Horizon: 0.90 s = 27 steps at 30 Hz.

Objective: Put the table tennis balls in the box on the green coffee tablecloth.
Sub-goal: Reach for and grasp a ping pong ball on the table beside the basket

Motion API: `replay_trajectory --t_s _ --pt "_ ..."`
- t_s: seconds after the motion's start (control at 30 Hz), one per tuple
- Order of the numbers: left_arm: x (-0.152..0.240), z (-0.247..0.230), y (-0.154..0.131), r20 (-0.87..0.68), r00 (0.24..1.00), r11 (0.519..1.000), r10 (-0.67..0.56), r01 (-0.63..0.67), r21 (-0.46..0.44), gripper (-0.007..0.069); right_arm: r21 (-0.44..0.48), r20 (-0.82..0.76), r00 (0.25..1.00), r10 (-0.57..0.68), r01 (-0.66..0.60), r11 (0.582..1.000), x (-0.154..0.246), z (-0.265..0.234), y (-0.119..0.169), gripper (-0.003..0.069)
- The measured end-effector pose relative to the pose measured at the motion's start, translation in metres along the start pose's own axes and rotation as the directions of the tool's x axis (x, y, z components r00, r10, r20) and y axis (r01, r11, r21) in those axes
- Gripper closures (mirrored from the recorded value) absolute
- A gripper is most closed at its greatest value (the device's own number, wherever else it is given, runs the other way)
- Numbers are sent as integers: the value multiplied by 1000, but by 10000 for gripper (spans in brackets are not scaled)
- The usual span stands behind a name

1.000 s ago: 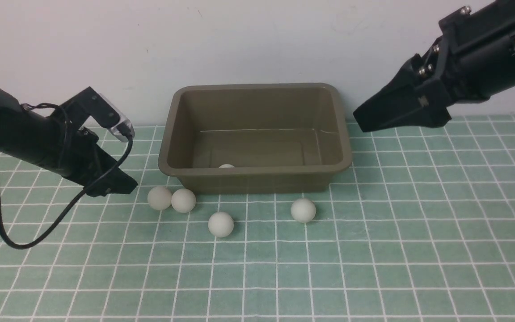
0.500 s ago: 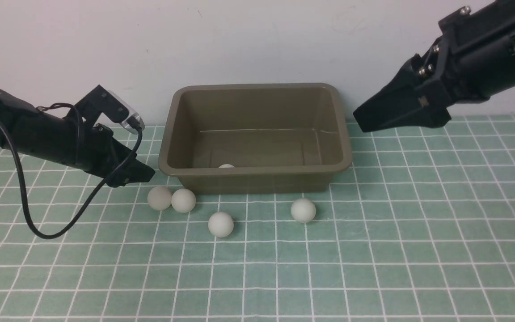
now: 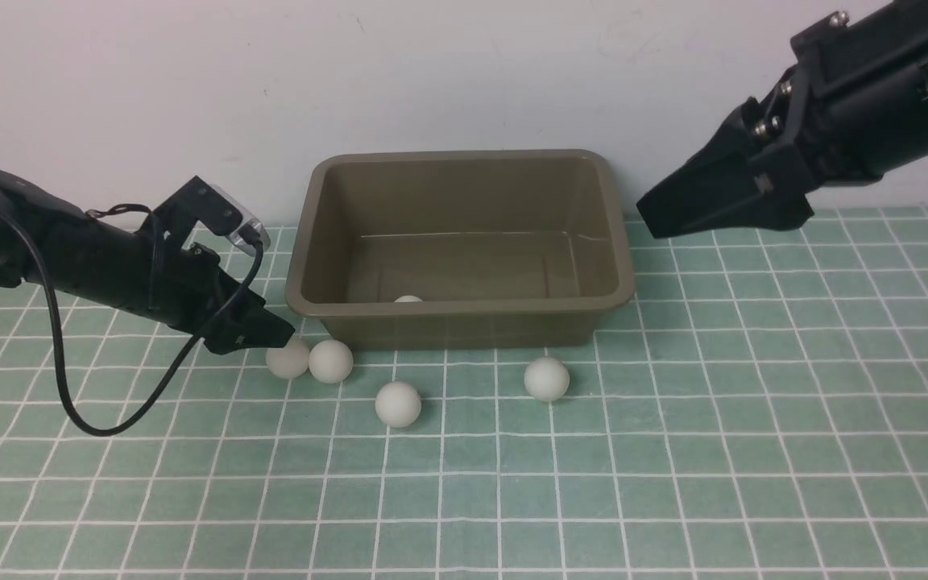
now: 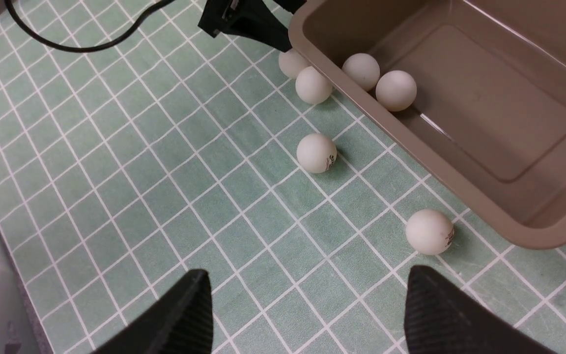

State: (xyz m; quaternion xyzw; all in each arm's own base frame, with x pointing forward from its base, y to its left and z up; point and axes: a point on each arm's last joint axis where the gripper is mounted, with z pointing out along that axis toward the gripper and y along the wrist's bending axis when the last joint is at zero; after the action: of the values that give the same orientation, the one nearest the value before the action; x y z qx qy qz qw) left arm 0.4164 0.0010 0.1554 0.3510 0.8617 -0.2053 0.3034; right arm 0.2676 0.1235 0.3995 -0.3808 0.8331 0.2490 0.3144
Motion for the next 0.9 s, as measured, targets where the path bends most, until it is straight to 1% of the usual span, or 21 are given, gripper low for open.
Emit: replay_trajectory --t_s 0.1,0.17,0.3,0.57,0.8,0.9 --pt "0 0 -1 2 1000 1000 -12 12 8 175 3 4 1000 -2 2 1000 0 0 0 186" --pt "0 0 -3 2 1000 999 -25 25 32 175 3 4 1000 -3 3 1000 0 0 0 186" --pt "0 0 -5 -3 999 998 -48 48 51 175 3 4 1000 -3 3 1000 0 0 0 186" --pt "5 3 -3 -38 998 997 -56 58 45 175 4 4 1000 -5 5 1000 0 0 0 186" --pt "21 23 3 -64 992 992 -105 109 65 175 4 5 1000 -6 5 1000 0 0 0 186" --pt "22 25 4 -58 993 992 -104 108 63 202 4 5 1000 -6 6 1000 0 0 0 186"
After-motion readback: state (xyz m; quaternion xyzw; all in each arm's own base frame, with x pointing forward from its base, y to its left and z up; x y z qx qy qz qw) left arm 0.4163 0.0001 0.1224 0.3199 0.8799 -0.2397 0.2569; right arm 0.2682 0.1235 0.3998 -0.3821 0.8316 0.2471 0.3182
